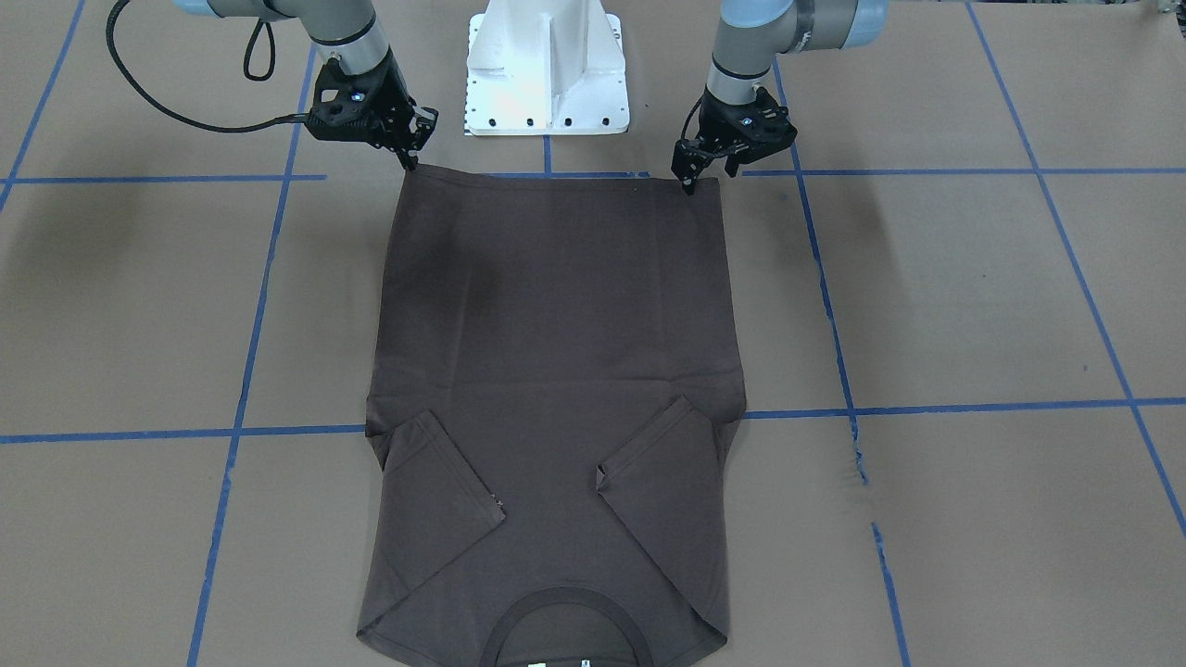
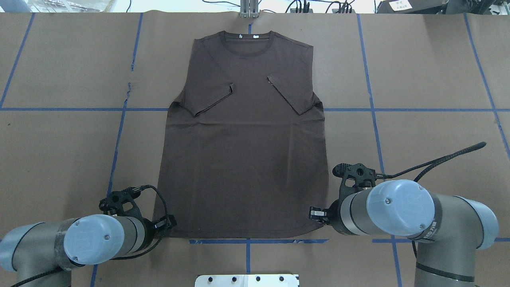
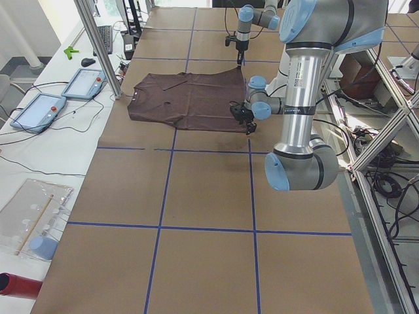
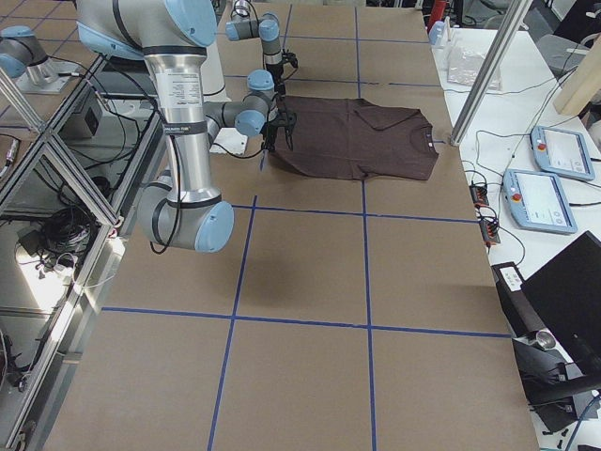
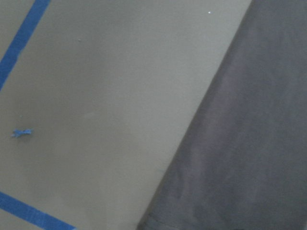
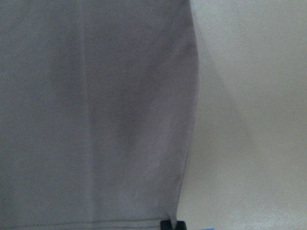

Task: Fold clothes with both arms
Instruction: 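Grasp both hem corners nearest the robot with both grippers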

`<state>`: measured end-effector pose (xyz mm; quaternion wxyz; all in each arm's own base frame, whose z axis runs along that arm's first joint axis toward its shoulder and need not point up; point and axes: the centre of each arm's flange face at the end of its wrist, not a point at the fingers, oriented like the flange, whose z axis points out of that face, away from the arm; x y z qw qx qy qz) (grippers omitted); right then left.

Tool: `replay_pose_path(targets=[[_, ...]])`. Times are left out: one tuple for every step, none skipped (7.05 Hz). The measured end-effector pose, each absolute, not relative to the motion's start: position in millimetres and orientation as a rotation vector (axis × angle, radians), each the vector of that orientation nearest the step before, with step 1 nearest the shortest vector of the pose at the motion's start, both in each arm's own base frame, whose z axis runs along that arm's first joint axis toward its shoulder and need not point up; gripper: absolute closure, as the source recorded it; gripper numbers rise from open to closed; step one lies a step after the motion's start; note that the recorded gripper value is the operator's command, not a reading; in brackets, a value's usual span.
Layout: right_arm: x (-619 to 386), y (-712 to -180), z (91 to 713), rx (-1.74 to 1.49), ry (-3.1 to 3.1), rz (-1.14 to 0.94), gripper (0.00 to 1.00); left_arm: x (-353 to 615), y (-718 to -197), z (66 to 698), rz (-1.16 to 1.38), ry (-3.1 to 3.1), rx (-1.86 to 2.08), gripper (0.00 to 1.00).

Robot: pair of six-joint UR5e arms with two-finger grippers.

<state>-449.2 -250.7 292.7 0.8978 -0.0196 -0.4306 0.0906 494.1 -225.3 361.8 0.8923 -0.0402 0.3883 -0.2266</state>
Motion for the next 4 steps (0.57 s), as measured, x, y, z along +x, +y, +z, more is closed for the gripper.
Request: replay_pose_path(targets=[[-448.6, -251.8, 292.7, -0.040, -0.892, 0.189, 1.00, 494.1, -225.1, 362.5, -0.470, 0.801, -0.083, 0.47], [-447.9, -253.0, 292.7, -0.038, -0.892, 0.191, 1.00, 494.1, -224.9, 362.7, -0.471, 0.798, -0.084, 0.58], [-447.7, -253.5, 292.7, -0.038, -0.892, 0.192, 1.00, 494.2, -224.9, 362.2, -0.473, 0.799, -0.085, 0.84], [-447.6, -253.6, 292.7, -0.038, -0.892, 0.192, 1.00, 494.0, -224.8, 360.3, -0.474, 0.802, -0.086, 1.00]])
